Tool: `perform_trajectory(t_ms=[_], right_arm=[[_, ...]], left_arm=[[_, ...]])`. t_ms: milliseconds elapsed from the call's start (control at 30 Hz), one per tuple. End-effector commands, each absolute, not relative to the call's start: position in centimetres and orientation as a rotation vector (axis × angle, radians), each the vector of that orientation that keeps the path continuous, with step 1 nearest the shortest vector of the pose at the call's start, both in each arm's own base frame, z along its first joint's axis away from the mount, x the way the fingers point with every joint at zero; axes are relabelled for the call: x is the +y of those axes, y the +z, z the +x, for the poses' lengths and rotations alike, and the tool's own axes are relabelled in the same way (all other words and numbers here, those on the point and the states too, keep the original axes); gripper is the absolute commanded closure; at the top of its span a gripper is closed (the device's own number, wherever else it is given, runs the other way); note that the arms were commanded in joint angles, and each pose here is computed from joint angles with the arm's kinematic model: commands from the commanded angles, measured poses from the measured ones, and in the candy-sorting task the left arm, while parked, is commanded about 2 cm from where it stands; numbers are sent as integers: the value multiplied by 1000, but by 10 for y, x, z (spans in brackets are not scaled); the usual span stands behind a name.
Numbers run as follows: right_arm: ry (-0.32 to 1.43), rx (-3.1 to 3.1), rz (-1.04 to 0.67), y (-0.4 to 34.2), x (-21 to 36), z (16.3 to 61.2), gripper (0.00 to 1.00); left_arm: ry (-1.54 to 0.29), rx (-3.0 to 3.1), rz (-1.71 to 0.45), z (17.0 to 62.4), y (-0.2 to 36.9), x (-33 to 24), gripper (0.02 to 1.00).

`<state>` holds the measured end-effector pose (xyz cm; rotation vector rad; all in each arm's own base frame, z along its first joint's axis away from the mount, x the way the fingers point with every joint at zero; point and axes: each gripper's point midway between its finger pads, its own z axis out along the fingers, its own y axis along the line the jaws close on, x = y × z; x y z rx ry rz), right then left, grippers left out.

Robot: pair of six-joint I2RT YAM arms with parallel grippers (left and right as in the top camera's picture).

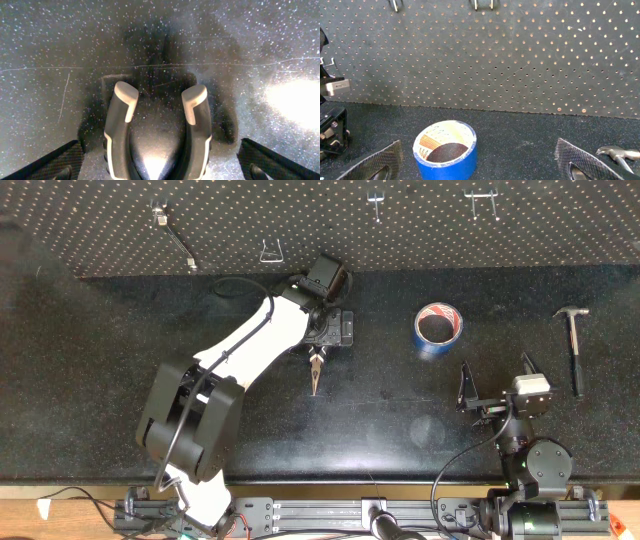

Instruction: Place Tools Onto Pegboard

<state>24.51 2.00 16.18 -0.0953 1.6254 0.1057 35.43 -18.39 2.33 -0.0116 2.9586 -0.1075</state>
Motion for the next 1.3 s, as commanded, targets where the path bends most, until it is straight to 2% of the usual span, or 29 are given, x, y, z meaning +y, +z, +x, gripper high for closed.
perform_trajectory(t_ms=[33,1300], right_arm=[[110,1626,-87,160,20,245,7],[109,1626,-88,160,20,245,7]], left_arm=[[-120,2953,10,361,23,-188,23],[-65,2937,26,365,23,-179,18]])
